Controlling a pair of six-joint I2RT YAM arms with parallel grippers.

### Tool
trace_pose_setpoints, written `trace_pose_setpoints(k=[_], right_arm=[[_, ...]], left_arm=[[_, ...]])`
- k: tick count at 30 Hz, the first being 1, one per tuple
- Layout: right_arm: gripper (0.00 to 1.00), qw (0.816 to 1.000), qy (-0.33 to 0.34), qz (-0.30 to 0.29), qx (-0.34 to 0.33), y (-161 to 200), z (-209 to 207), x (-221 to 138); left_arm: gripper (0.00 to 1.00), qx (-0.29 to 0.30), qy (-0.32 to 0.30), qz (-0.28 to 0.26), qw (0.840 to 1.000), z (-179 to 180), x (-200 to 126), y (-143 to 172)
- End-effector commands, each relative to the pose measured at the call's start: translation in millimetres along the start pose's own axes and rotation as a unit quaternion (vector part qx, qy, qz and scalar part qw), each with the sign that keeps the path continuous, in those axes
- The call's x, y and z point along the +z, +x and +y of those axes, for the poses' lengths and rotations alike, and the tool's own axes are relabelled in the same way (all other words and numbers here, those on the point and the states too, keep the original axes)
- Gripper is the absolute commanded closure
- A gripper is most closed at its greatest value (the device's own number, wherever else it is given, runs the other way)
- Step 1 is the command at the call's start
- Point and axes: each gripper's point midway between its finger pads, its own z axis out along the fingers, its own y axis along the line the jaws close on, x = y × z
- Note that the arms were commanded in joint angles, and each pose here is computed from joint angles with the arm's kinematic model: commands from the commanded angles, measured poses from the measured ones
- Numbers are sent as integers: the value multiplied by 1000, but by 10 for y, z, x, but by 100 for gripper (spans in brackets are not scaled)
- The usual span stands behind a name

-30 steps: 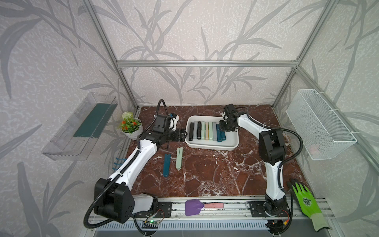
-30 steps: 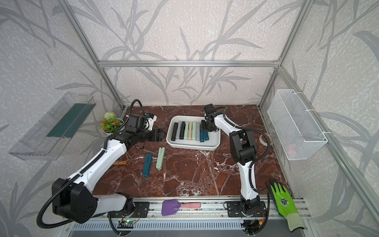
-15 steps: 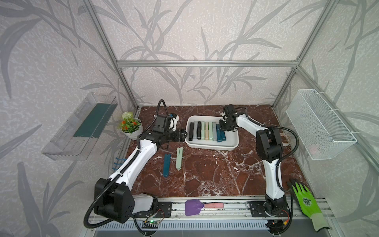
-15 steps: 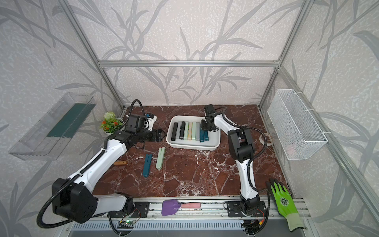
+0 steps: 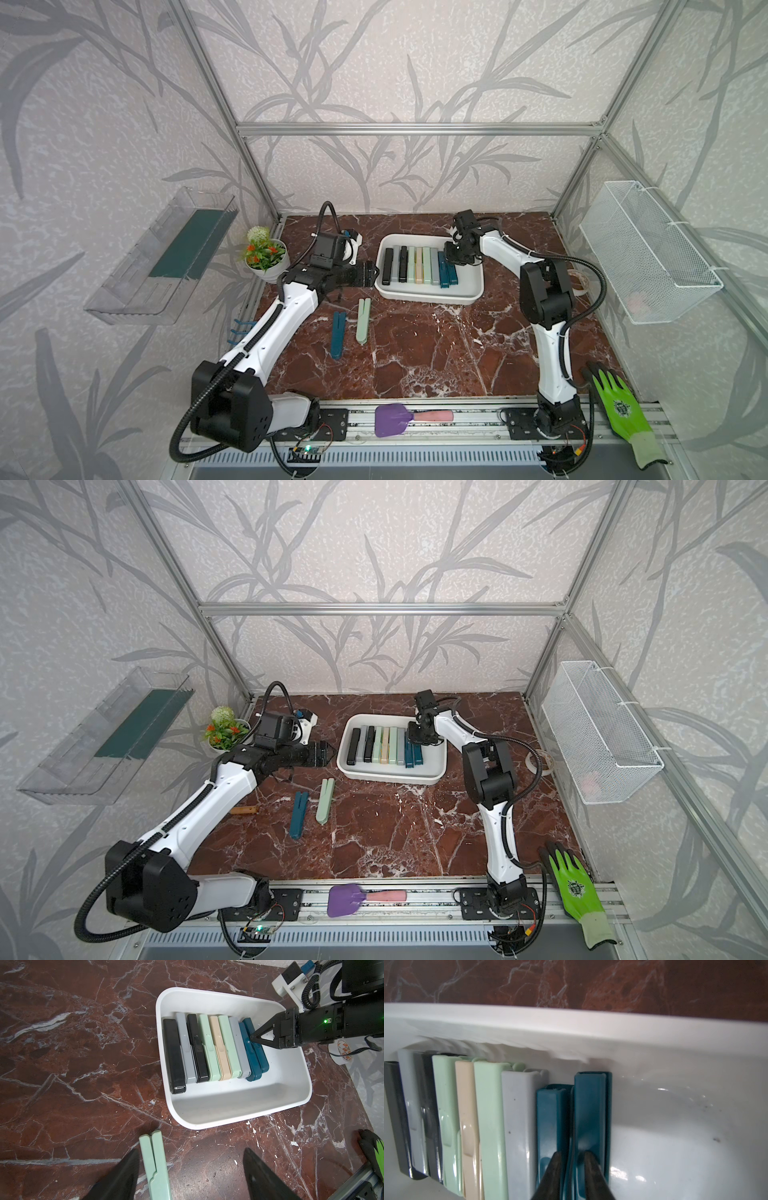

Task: Put the pruning pliers into the storage box
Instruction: Place the pruning pliers in the storage box, then pick up the pruning pliers from the center of the board.

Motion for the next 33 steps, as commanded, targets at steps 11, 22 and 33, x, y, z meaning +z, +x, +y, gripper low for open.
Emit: trace_pose_setpoints(k=[11,22,33], right_arm=[[65,998,-26,-57,-26,-179,200,-791],[57,989,-8,-141,-33,-2,-1,-1356],[57,988,-70,-109,-79,428,333,-1284]], left_arm=[[21,-15,-56,11,998,183,-21,152],[19,-28,-208,73,975,568,285,776],[22,-49,-243,109,963,551,363,1240]])
